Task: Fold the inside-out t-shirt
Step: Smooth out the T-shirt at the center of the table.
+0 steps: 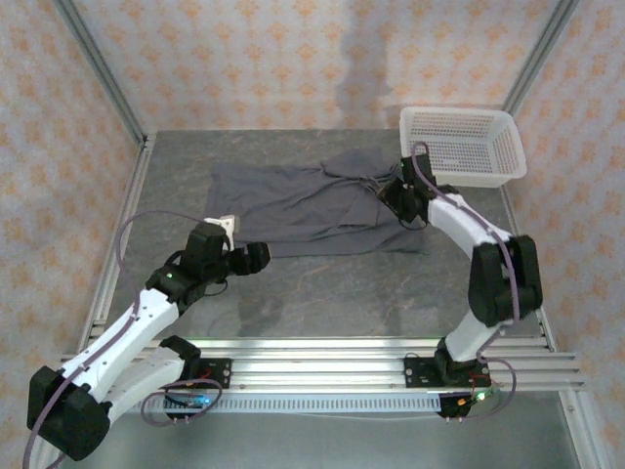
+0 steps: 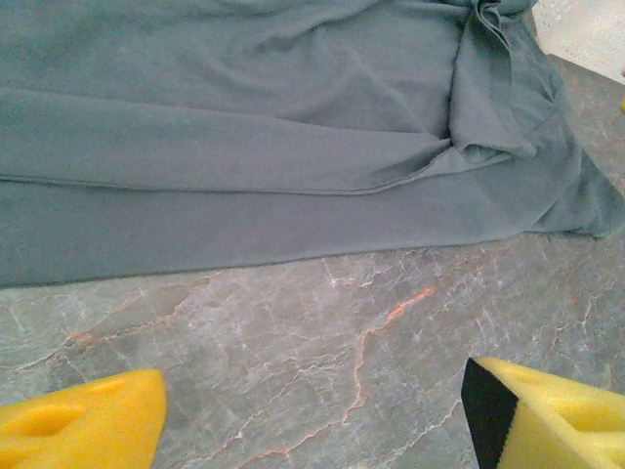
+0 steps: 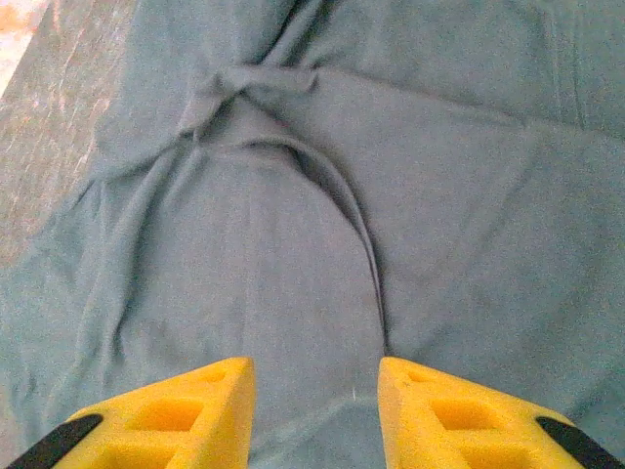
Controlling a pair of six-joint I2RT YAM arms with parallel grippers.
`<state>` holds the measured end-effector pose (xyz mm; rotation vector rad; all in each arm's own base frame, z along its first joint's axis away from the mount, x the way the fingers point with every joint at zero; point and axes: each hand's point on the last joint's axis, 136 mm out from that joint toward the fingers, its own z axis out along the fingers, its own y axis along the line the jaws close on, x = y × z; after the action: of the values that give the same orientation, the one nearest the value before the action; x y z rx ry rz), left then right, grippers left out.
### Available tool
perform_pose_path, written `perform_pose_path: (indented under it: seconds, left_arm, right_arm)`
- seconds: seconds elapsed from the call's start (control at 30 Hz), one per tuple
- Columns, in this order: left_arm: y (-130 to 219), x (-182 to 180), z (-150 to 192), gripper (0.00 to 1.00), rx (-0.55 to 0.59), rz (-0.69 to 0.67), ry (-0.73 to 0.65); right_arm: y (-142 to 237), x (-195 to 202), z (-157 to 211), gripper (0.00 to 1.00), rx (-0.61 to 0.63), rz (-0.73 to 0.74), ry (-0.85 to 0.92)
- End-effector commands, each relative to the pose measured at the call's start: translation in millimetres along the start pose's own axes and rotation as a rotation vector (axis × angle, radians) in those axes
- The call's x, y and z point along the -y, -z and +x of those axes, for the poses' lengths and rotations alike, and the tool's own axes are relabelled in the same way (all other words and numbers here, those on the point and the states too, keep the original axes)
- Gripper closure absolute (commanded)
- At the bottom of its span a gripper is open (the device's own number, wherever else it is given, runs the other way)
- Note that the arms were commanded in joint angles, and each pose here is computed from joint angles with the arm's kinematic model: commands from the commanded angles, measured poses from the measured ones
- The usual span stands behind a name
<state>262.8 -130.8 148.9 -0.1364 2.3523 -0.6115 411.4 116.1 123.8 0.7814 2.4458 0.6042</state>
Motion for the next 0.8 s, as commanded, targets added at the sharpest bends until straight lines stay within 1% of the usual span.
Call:
perform_pose_path:
  seconds: [0.0, 0.1, 0.23, 0.43, 0.5, 0.7, 0.77]
  left_arm:
    - [-4, 12, -6, 0.19, 0.01, 0.048, -0.008]
    - [-7, 16, -7, 0.19, -0.009, 0.051, -0.02]
    - [-5, 12, -5, 0.19, -0.003, 0.033, -0.018]
    - [-3, 1, 3, 0.19, -0.001, -0.002, -0.006]
    - [-4, 0, 4, 0.19, -0.004, -0.006, -0.003]
    - [-6, 3, 0, 0.19, -0.003, -0.002, -0.009]
    - [-7, 4, 0, 0.19, -0.006, 0.0, -0.01]
  right_arm:
    - [-12, 10, 22, 0.63, -0.049, -0.013, 0.026]
    - [-28, 15, 36, 0.63, -0.094, -0.011, 0.006]
    - [-51, 9, 47, 0.63, -0.157, -0.022, -0.008]
    - [-63, 3, 45, 0.67, -0.157, -0.028, -0.014]
    - [-63, 3, 44, 0.74, -0.15, -0.023, -0.013]
    - [-61, -4, 40, 0.89, -0.146, -0.04, -0.014]
    - [-60, -7, 37, 0.97, -0.137, -0.042, -0.01]
